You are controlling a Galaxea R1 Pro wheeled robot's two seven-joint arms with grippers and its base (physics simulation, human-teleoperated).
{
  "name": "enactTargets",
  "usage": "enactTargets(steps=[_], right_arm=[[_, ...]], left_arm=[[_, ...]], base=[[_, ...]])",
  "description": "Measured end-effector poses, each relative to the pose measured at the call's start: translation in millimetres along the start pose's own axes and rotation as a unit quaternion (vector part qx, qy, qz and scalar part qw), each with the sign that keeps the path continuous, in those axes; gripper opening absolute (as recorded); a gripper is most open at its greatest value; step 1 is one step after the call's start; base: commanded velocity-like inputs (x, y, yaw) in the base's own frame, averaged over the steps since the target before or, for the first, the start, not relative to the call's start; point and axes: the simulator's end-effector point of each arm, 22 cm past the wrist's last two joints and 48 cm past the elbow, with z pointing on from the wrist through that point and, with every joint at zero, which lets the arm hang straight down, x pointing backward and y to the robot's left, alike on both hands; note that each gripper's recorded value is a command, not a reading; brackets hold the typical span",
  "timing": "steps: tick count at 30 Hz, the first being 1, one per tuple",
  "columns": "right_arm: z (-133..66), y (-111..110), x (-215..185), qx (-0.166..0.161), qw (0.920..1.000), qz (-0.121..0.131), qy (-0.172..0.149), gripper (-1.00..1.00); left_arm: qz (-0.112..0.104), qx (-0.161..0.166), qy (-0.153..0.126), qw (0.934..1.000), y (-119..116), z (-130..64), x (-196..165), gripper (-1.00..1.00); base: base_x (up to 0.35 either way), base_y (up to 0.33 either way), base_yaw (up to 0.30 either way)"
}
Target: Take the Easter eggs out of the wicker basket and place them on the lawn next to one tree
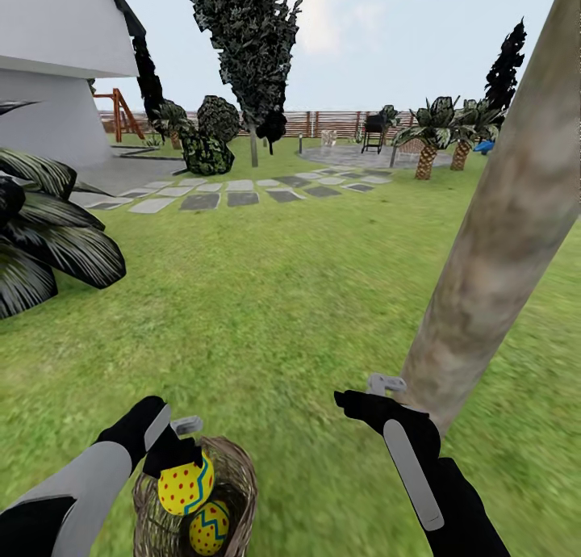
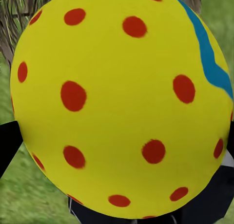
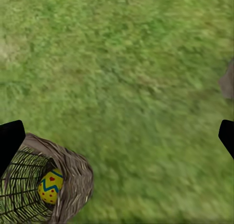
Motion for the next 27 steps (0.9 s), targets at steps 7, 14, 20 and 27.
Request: enactTargets(steps=[7,14,20,27], right_arm=[[-7.4,2.1,-5.4,0.0,1.0,0.0,0.0,1.0],[-14.6,4.1,-10.1,0.0,1.0,0.0,0.001,1.0],[-20.4,5.6,-13.9,0.0,1.0,0.0,0.001,1.0],[-27.3,7.9,-18.2,0.0,1.0,0.0,0.001,1.0]], left_arm=[[-0.001,-0.004,0.001,1.0,4.9,5.7,16.1,-1.0],[-0.001,-0.006,-0.003,1.0,6.8,2.5,21.7,-1.0],[-0.001,-0.009,-0.009,0.9999,10.6,4.5,30.3,-1.0],[-0.001,-0.013,-0.021,0.9997,14.6,5.5,37.7,-1.0]], base=[[0.0,0.0,0.0],[0.0,0.0,0.0],[0.0,0.0,0.0],[0.0,0.0,0.0]])
